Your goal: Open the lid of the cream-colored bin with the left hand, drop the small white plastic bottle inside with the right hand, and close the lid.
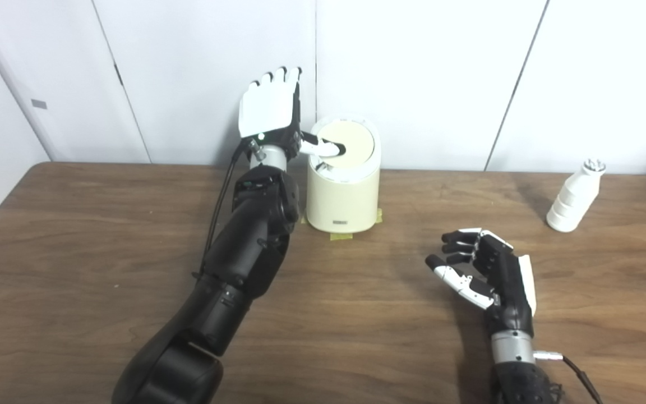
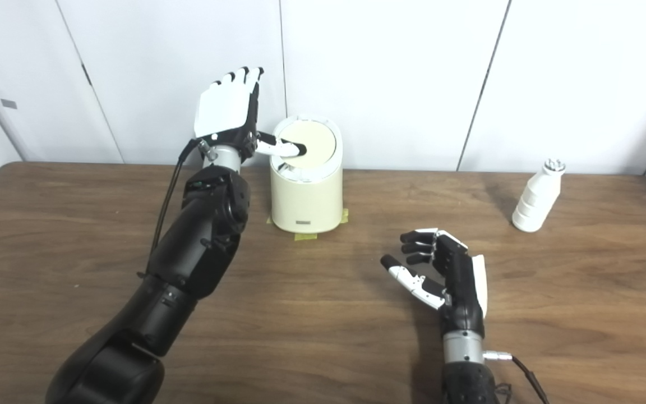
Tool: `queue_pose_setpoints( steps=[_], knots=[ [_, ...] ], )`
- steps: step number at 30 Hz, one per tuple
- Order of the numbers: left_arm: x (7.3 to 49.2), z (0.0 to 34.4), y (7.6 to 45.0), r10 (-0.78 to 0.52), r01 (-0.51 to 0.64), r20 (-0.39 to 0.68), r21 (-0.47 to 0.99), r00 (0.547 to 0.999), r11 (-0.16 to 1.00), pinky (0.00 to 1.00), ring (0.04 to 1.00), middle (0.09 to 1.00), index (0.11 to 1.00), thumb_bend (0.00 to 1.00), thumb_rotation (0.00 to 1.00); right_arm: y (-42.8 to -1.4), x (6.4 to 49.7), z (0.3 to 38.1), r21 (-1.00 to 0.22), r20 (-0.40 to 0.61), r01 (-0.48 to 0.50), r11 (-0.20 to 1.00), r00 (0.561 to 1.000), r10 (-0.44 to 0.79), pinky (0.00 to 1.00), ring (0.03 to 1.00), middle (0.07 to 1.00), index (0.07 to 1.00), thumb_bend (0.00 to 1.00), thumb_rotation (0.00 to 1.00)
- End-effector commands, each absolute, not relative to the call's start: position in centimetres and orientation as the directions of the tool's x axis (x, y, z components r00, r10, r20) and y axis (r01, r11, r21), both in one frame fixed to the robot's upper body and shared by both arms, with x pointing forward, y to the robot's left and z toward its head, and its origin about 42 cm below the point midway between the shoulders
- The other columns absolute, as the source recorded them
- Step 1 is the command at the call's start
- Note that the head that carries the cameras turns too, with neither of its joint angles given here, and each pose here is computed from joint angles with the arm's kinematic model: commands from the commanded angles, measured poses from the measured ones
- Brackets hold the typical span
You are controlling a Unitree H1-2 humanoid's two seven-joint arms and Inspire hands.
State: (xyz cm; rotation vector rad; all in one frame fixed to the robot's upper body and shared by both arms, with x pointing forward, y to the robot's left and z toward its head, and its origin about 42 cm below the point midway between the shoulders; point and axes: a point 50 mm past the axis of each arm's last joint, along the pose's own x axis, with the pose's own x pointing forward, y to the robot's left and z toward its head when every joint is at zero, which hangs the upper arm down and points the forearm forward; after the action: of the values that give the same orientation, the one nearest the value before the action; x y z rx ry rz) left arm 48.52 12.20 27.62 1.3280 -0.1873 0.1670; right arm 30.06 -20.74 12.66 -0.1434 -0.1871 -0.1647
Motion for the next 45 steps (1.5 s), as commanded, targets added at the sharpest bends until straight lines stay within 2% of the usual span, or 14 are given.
queue_pose_setpoints(
  steps=[1, 6, 13, 16, 18, 19, 20, 21, 23, 31, 38, 41, 43, 45],
  knots=[
    [48.9, 28.8, 12.5, 0.013, -0.267, 0.268, 0.948, 0.963, 0.172, 1.00, 1.000, 1.000, 0.997, 1.00, 0.16, -20.3, 30.7, 14.3, -0.112, 0.265, 0.179, 0.977, 0.953, -0.144, 0.49, 0.566, 0.588, 0.492, 0.48, 0.14],
    [48.9, 27.3, 12.6, 0.011, -0.258, 0.259, 0.957, 0.966, 0.135, 1.00, 1.000, 1.000, 1.000, 1.00, 0.22, -20.2, 30.7, 14.4, -0.114, 0.271, 0.179, 0.977, 0.952, -0.143, 0.49, 0.566, 0.587, 0.492, 0.48, 0.14],
    [48.9, 26.2, 13.2, 0.015, -0.256, 0.257, 0.954, 0.966, 0.153, 1.00, 1.000, 1.000, 1.000, 1.00, 0.23, -20.2, 30.8, 14.5, -0.099, 0.264, 0.183, 0.978, 0.953, -0.152, 0.49, 0.566, 0.589, 0.492, 0.48, 0.14],
    [48.9, 26.1, 13.3, 0.016, -0.267, 0.268, 0.951, 0.963, 0.159, 1.00, 1.000, 1.000, 0.995, 1.00, 0.29, -20.2, 30.8, 14.4, -0.100, 0.265, 0.182, 0.978, 0.952, -0.150, 0.49, 0.563, 0.587, 0.491, 0.48, 0.14],
    [48.9, 26.1, 13.3, 0.020, -0.265, 0.265, 0.952, 0.964, 0.153, 1.00, 1.000, 0.999, 0.989, 1.00, 0.37, -20.2, 30.8, 14.4, -0.104, 0.267, 0.181, 0.978, 0.952, -0.148, 0.49, 0.564, 0.588, 0.491, 0.48, 0.14],
    [49.0, 26.2, 13.3, 0.024, -0.261, 0.260, 0.954, 0.965, 0.150, 1.00, 1.000, 1.000, 0.995, 0.88, 0.61, -20.2, 30.8, 14.4, -0.109, 0.269, 0.180, 0.978, 0.952, -0.145, 0.49, 0.563, 0.587, 0.491, 0.48, 0.14],
    [49.0, 26.3, 13.2, 0.027, -0.257, 0.256, 0.954, 0.966, 0.151, 1.00, 1.000, 1.000, 0.998, 0.79, 0.80, -20.2, 30.8, 14.3, -0.113, 0.272, 0.178, 0.977, 0.952, -0.142, 0.49, 0.564, 0.588, 0.491, 0.48, 0.14],
    [49.0, 26.4, 13.2, 0.028, -0.255, 0.254, 0.955, 0.967, 0.152, 1.00, 1.000, 1.000, 0.999, 0.74, 0.92, -20.2, 30.9, 14.3, -0.115, 0.274, 0.177, 0.977, 0.952, -0.140, 0.48, 0.565, 0.589, 0.491, 0.48, 0.14],
    [48.9, 26.7, 13.2, 0.033, -0.250, 0.248, 0.952, 0.968, 0.180, 1.00, 1.000, 1.000, 1.000, 0.71, 0.98, -20.2, 30.9, 14.3, -0.116, 0.276, 0.177, 0.977, 0.951, -0.139, 0.48, 0.566, 0.589, 0.491, 0.48, 0.14],
    [48.2, 28.9, 13.1, 0.101, -0.187, 0.159, 0.759, 0.982, 0.624, 1.00, 1.000, 1.000, 0.985, 0.84, 1.00, -20.2, 30.9, 14.3, -0.114, 0.268, 0.181, 0.977, 0.953, -0.145, 0.49, 0.566, 0.589, 0.491, 0.48, 0.14],
    [47.3, 30.6, 13.2, 0.099, -0.189, 0.182, 0.583, 0.978, 0.790, 1.00, 1.000, 1.000, 0.995, 0.79, 1.00, -20.2, 30.9, 14.2, -0.115, 0.266, 0.179, 0.977, 0.953, -0.143, 0.49, 0.563, 0.587, 0.492, 0.48, 0.14],
    [46.6, 30.9, 13.4, 0.091, -0.203, 0.235, 0.512, 0.968, 0.835, 1.00, 1.000, 1.000, 0.996, 0.72, 1.00, -20.2, 30.9, 14.2, -0.121, 0.271, 0.179, 0.976, 0.952, -0.141, 0.48, 0.562, 0.587, 0.491, 0.48, 0.14],
    [45.8, 30.8, 13.5, 0.088, -0.223, 0.310, 0.432, 0.947, 0.874, 0.95, 0.981, 0.988, 0.987, 0.58, 1.00, -20.2, 30.9, 14.2, -0.116, 0.267, 0.177, 0.977, 0.953, -0.141, 0.48, 0.563, 0.587, 0.491, 0.48, 0.14],
    [44.9, 30.7, 13.8, 0.083, -0.228, 0.382, 0.352, 0.921, 0.908, 0.84, 0.924, 0.939, 0.933, 0.38, 1.00, -20.2, 31.0, 14.2, -0.114, 0.270, 0.173, 0.978, 0.953, -0.137, 0.49, 0.561, 0.585, 0.491, 0.48, 0.14]
  ],
)
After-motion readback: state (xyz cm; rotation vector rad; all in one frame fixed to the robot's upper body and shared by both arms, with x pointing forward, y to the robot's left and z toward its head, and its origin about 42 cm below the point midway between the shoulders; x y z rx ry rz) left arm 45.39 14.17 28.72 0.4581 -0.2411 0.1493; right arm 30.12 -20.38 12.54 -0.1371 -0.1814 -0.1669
